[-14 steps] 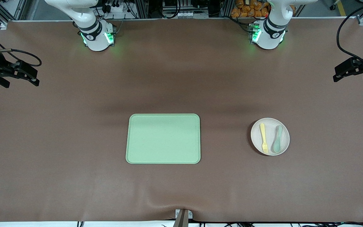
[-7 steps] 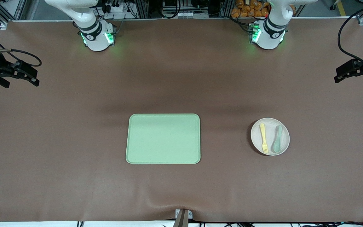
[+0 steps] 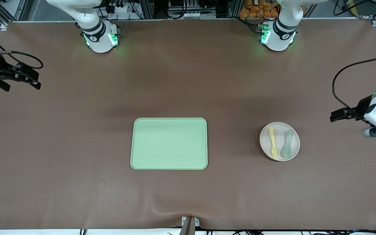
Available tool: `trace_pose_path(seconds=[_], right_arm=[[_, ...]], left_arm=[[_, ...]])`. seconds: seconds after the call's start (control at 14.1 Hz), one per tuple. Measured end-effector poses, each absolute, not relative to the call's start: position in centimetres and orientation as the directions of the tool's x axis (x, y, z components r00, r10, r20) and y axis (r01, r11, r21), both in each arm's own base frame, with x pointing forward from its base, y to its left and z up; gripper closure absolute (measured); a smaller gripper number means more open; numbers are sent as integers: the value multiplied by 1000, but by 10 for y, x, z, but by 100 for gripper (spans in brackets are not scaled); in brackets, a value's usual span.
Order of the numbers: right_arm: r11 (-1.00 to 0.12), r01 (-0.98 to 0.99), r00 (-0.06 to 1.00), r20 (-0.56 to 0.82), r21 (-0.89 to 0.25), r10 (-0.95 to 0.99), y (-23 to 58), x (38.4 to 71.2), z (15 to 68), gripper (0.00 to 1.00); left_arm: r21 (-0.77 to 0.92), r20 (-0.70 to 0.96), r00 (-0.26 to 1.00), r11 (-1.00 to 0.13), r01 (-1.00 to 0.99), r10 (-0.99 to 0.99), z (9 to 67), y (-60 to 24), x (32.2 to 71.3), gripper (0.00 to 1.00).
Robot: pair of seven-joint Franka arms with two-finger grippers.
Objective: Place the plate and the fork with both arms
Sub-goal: 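Move the left gripper from rest toward the white plate, then lower the left gripper and grasp the white plate's rim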
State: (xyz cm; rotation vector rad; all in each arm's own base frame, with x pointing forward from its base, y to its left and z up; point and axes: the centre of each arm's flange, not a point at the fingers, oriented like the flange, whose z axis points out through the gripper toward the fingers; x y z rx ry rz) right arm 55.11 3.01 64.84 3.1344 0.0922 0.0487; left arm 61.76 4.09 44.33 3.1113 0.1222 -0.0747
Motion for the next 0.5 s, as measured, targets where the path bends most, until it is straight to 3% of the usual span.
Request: trace_pose_path(seconds=[0.5], right_arm=[[-998,59,998,30,6,59,30,551,648,0]], left_arm=[[23,-33,996,-996,87,87,291,43,615,0]])
